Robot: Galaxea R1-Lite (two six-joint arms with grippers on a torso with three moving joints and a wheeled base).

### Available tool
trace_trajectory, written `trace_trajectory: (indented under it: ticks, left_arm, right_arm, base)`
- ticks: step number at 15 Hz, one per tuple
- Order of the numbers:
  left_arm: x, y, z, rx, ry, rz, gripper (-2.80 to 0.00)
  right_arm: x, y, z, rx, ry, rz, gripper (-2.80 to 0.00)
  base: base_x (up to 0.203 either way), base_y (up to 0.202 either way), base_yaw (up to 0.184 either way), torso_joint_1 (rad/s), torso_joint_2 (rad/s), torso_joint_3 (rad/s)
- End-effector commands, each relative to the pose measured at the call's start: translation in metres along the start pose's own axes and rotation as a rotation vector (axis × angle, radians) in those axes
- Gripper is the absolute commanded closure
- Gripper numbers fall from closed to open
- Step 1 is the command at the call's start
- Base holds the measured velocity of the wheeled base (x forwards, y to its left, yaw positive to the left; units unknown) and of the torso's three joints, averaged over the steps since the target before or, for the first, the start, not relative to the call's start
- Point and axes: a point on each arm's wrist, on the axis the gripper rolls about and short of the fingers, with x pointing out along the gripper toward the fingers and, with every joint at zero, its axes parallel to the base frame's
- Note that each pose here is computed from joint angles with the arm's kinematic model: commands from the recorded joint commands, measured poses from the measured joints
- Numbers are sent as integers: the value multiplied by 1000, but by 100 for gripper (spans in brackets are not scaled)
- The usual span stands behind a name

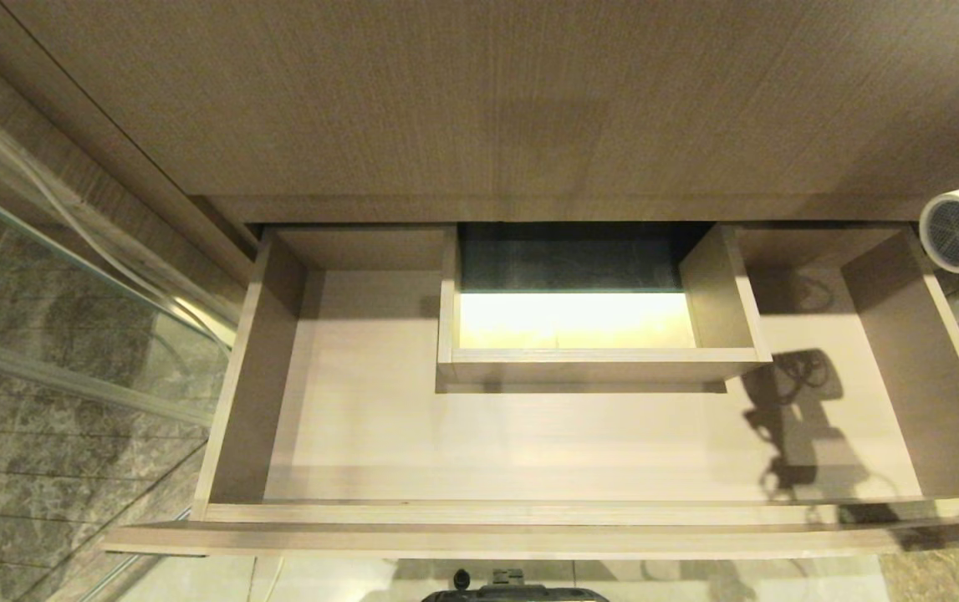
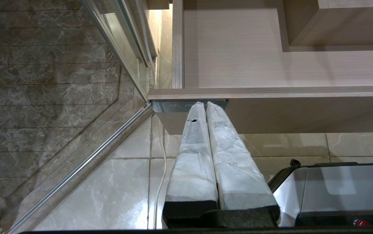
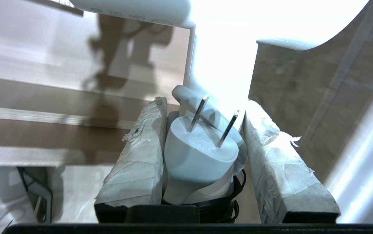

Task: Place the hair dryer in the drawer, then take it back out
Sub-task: Place it on the countertop

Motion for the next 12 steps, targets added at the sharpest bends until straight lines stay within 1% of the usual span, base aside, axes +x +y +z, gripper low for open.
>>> trace_trajectory:
  ticks: [1,2,4,7,12]
  left_arm:
    - [0,0,0,0,0,0,0]
    - [0,0,0,0,0,1,0]
    - [0,0,0,0,0,0,0]
    - [0,0,0,0,1,1,0]
    - [0,0,0,0,0,1,0]
  right_arm:
    - [-48,9,-17,3,-80,-57,0]
    - [-50,10,-20,4,-76,-57,0]
    - [-67,12,-25,14,-102,-74,0]
    - [-87,17,-33,66,-149,-96,0]
    - [-118,23,-45,73,-239,-146,0]
  base:
    - [0,0,0,0,0,0]
    - [0,0,0,0,0,0]
    - [0,0,0,0,0,0]
    - [0,0,0,0,0,0]
    - [0,0,0,0,0,0]
